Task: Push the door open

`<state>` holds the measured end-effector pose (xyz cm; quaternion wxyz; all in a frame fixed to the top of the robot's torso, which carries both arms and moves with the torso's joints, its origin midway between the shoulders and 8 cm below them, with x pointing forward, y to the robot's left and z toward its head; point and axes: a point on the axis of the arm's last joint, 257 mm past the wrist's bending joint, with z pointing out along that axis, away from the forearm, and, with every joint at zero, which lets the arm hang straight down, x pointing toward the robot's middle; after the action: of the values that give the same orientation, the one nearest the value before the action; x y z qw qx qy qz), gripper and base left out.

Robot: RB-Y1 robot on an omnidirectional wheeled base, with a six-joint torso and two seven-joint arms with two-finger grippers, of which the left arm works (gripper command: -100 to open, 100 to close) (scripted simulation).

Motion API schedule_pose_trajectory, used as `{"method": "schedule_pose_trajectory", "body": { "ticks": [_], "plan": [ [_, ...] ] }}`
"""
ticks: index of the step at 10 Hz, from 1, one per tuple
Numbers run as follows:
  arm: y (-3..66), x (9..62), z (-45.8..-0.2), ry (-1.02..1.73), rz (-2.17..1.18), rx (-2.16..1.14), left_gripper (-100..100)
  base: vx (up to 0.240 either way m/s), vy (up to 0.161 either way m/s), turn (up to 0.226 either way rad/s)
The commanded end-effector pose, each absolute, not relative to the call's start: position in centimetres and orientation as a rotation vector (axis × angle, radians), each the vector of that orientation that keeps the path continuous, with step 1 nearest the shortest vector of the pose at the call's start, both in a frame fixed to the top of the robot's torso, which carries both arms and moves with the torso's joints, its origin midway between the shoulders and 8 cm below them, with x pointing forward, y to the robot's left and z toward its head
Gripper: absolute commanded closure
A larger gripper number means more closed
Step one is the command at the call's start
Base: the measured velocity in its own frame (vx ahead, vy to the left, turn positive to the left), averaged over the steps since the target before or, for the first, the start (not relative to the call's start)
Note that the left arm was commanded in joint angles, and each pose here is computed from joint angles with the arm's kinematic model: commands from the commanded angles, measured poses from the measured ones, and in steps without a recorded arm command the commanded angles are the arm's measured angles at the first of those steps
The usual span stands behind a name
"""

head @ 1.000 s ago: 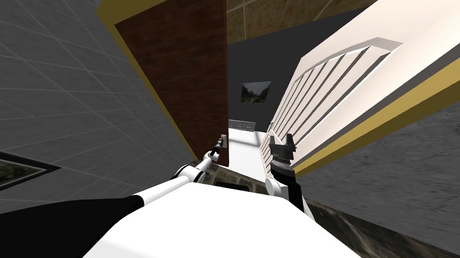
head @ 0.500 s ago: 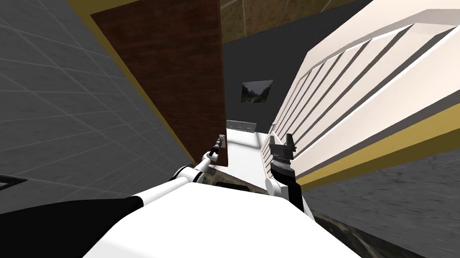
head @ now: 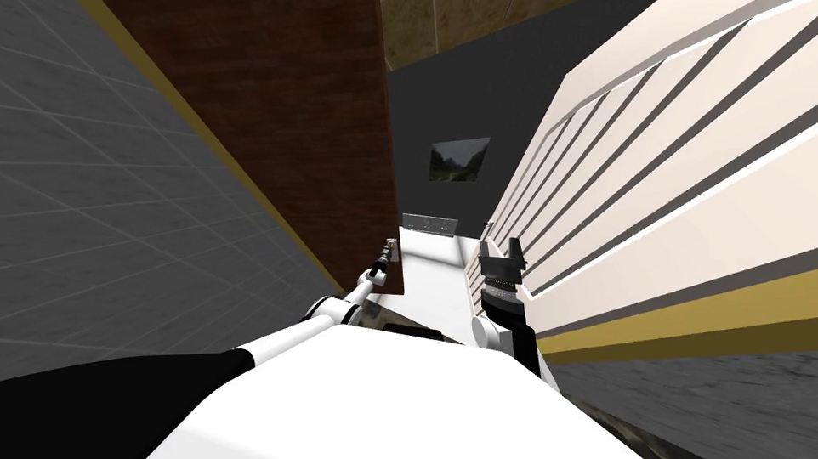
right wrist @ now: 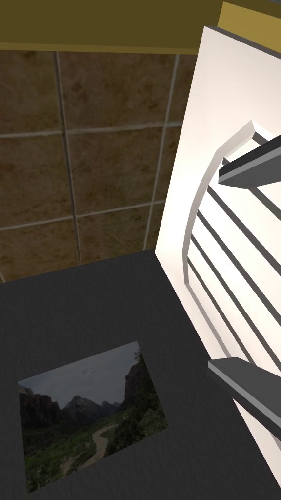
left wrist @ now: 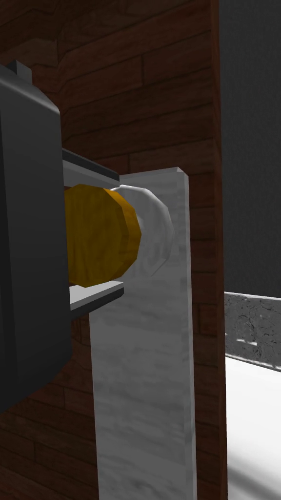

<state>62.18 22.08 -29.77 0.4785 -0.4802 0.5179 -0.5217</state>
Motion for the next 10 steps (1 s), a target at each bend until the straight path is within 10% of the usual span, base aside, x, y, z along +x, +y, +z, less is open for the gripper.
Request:
{"method": "schedule_pose_trajectory", "body": {
  "ticks": [1, 10],
  "plan": [
    [24.0, 62.4, -29.9, 1.251, -1.246, -1.185, 100, 0.136, -0.108, 0.06],
    [28.3, 62.2, -29.9, 1.191, -1.187, -1.224, 100, 0.102, -0.08, 0.045]
  ]
}}
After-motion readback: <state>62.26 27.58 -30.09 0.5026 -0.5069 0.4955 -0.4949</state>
